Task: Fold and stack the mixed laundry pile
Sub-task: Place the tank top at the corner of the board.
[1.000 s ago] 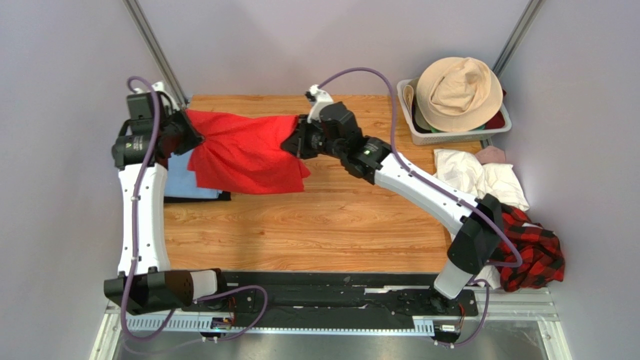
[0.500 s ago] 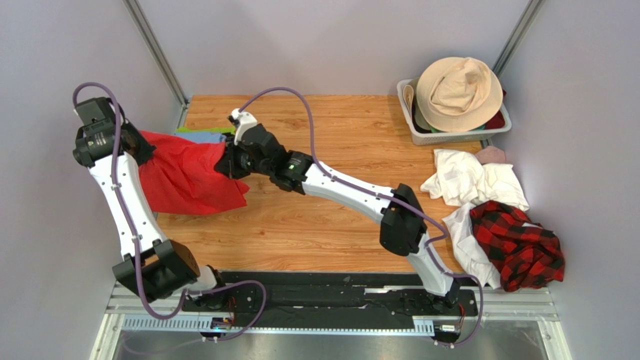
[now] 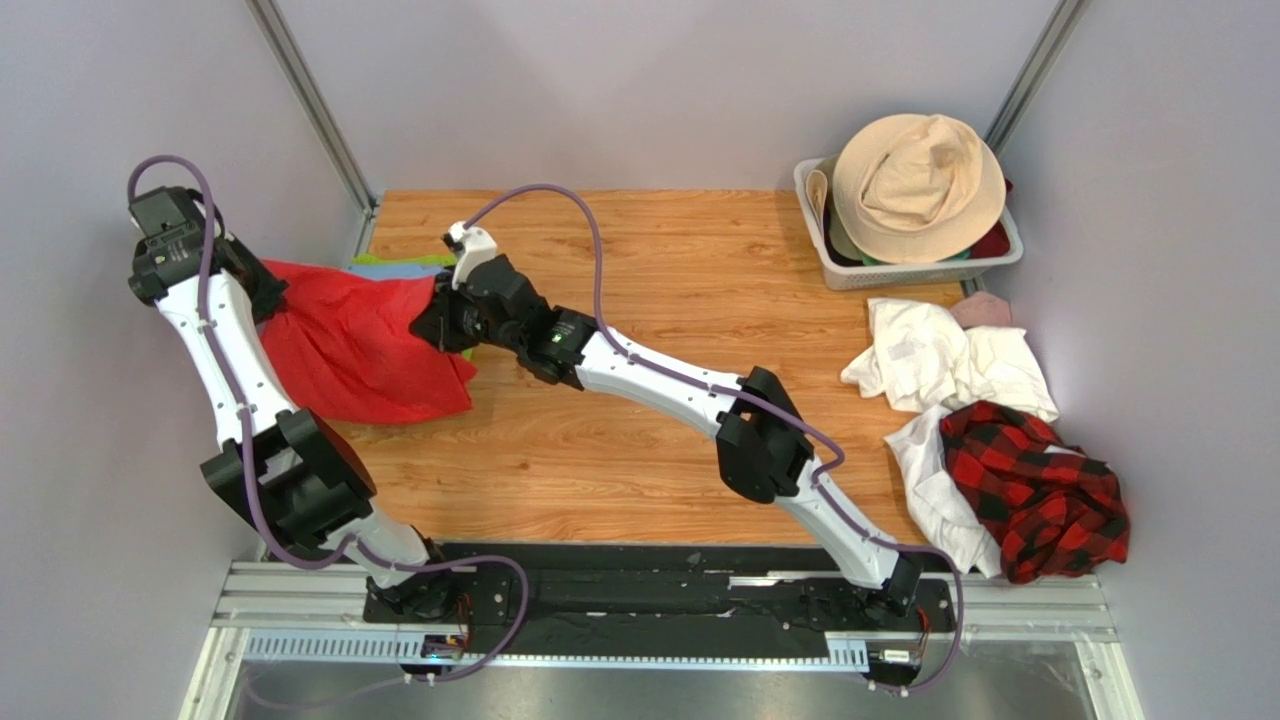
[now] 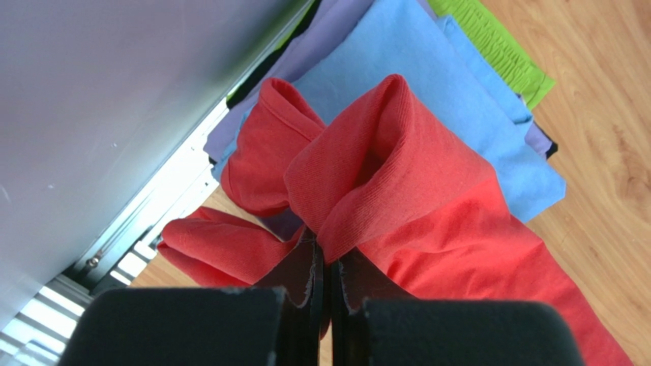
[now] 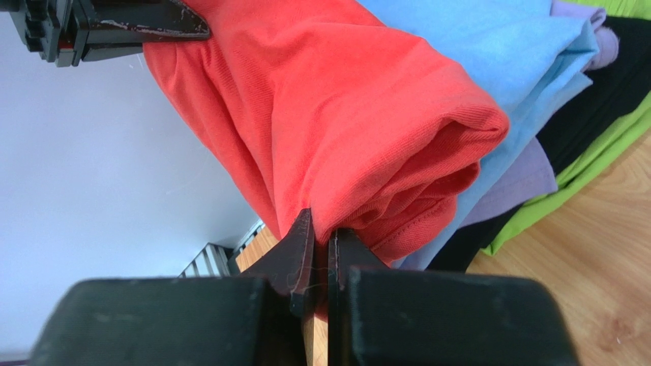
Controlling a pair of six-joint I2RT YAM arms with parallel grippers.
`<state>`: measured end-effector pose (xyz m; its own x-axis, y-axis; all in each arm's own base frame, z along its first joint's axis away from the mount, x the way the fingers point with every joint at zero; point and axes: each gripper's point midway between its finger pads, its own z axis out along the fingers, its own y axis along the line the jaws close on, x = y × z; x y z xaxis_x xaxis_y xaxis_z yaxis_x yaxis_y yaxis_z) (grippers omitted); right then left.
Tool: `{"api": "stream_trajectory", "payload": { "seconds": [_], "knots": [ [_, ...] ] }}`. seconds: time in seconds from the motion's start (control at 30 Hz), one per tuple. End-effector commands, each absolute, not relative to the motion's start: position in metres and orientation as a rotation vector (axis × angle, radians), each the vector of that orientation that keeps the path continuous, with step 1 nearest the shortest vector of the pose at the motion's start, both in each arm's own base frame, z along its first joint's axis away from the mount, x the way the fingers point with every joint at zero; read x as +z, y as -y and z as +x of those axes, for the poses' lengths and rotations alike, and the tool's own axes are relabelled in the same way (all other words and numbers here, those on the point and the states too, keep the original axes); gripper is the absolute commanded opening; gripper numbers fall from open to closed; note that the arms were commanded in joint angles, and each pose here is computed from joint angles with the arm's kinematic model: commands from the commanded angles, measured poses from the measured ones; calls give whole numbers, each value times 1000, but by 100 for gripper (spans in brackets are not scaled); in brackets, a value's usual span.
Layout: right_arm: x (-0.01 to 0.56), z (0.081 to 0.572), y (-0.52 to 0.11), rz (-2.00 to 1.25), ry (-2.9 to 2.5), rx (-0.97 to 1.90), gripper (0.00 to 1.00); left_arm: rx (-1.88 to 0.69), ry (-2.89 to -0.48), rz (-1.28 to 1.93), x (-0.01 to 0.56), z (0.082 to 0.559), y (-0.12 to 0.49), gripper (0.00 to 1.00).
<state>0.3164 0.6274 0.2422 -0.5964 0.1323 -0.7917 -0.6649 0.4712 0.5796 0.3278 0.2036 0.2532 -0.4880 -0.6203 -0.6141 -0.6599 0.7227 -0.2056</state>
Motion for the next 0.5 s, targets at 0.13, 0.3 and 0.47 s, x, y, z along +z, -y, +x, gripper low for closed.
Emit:
{"api": "stream_trajectory", "payload": {
  "seconds": [0.13,0.3,0.47],
  "knots": [
    [298,347,-631,-334,-1679,1294,0,38,-2150,-916,275,359,-231,0],
    [306,365,-626,-274,-1643,1275,0,30,-2129,-909,275,369,-236,0],
    [292,379,-629,-240,-1658,1285,0,0,-2093,-902,276,383,-241,0]
  ]
}}
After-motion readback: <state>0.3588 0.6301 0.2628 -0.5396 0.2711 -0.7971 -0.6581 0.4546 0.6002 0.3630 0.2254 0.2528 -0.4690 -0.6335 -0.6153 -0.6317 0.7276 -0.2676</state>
